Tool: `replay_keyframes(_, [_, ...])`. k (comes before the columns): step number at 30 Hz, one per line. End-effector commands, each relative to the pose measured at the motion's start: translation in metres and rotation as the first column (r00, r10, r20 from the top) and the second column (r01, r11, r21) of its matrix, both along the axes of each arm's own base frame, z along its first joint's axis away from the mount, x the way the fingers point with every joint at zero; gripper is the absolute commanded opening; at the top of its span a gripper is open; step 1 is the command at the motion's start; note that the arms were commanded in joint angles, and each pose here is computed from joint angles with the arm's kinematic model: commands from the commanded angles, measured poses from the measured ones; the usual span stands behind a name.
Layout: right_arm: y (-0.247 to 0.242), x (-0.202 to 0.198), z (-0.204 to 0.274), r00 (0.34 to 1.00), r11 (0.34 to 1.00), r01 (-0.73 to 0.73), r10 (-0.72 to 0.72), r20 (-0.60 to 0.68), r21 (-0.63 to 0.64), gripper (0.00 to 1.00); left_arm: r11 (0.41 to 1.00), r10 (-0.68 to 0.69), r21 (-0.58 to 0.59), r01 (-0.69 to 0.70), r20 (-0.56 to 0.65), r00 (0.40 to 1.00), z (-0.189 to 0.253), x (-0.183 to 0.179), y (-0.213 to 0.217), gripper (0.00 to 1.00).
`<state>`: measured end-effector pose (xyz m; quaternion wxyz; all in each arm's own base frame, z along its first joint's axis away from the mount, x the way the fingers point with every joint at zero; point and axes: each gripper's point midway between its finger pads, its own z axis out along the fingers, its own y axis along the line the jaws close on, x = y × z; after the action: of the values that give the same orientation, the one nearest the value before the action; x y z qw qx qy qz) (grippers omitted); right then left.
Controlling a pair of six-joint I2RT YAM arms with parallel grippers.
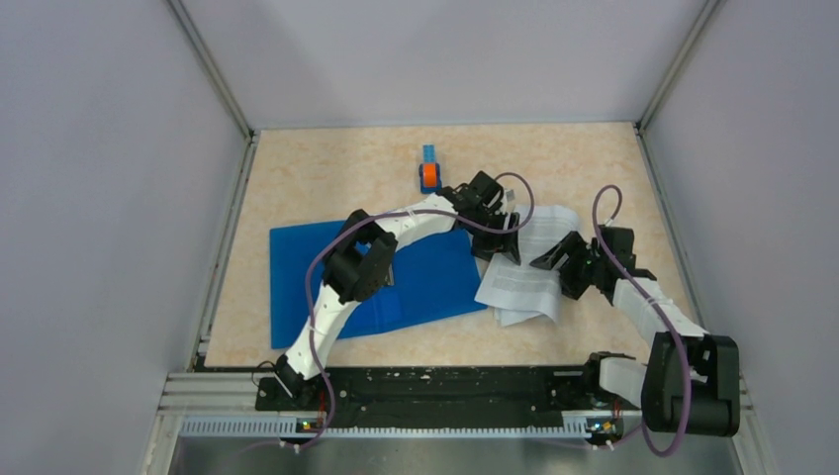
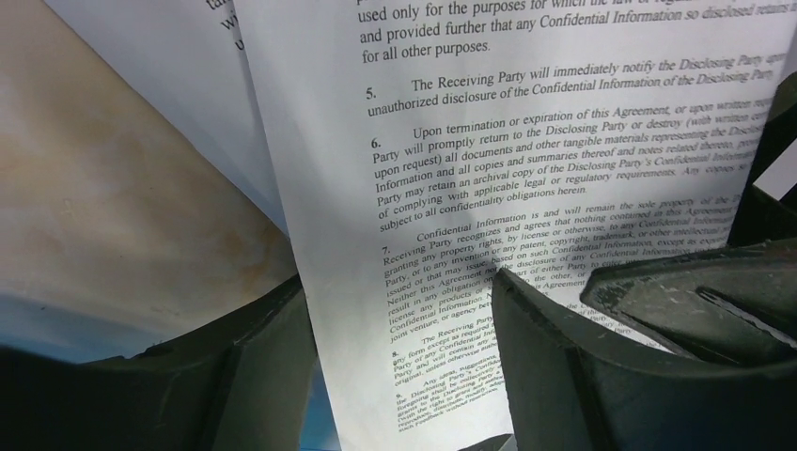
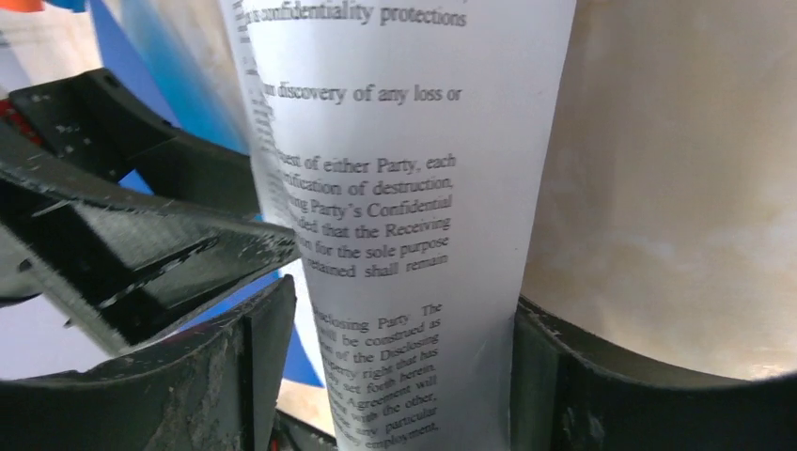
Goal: Put the files into the folder
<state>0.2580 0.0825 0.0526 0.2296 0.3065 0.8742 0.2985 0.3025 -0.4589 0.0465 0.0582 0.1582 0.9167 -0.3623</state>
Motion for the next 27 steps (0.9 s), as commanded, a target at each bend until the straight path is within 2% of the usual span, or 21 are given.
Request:
replay_keyframes(1, [0.015, 0.012, 0.034, 0.989, 0.995, -0.084, 0.077, 0.130, 0.045, 0.67, 0.999, -0.030, -0.042, 0.032, 0.043, 0.999, 0.017, 0.012, 0.001, 0.69])
replay_keyframes(6, [0.021, 0.021, 0.059, 0.975, 0.991, -0.117, 0.101, 0.197, 0.071, 0.47, 0.995, -0.040, -0.091, 0.047, 0.077, 0.996, 0.039, 0.018, 0.002, 0.69])
replay_keyframes(8, [0.024, 0.024, 0.069, 0.969, 0.988, -0.134, 0.113, 0.222, 0.082, 0.35, 0.992, -0.041, -0.113, 0.051, 0.090, 0.995, 0.051, 0.021, 0.001, 0.69])
replay_keyframes(12, [0.030, 0.032, 0.096, 0.947, 0.979, -0.176, 0.140, 0.290, 0.102, 0.22, 0.988, -0.021, -0.153, 0.038, 0.110, 0.994, 0.075, 0.032, 0.008, 0.70])
replay_keyframes(15, [0.034, 0.039, 0.126, 0.920, 0.971, -0.209, 0.154, 0.361, 0.118, 0.19, 0.980, 0.001, -0.197, 0.022, 0.119, 0.993, 0.099, 0.042, 0.019, 0.71])
replay_keyframes(21, [0.046, 0.050, 0.189, 0.848, 0.944, -0.295, 0.186, 0.497, 0.151, 0.18, 0.943, 0.075, -0.332, -0.011, 0.180, 0.981, 0.170, 0.063, 0.052, 0.83])
replay_keyframes(27, [0.058, 0.055, 0.246, 0.776, 0.896, -0.384, 0.182, 0.604, 0.224, 0.18, 0.854, 0.137, -0.520, 0.004, 0.233, 0.963, 0.245, 0.068, 0.085, 0.89])
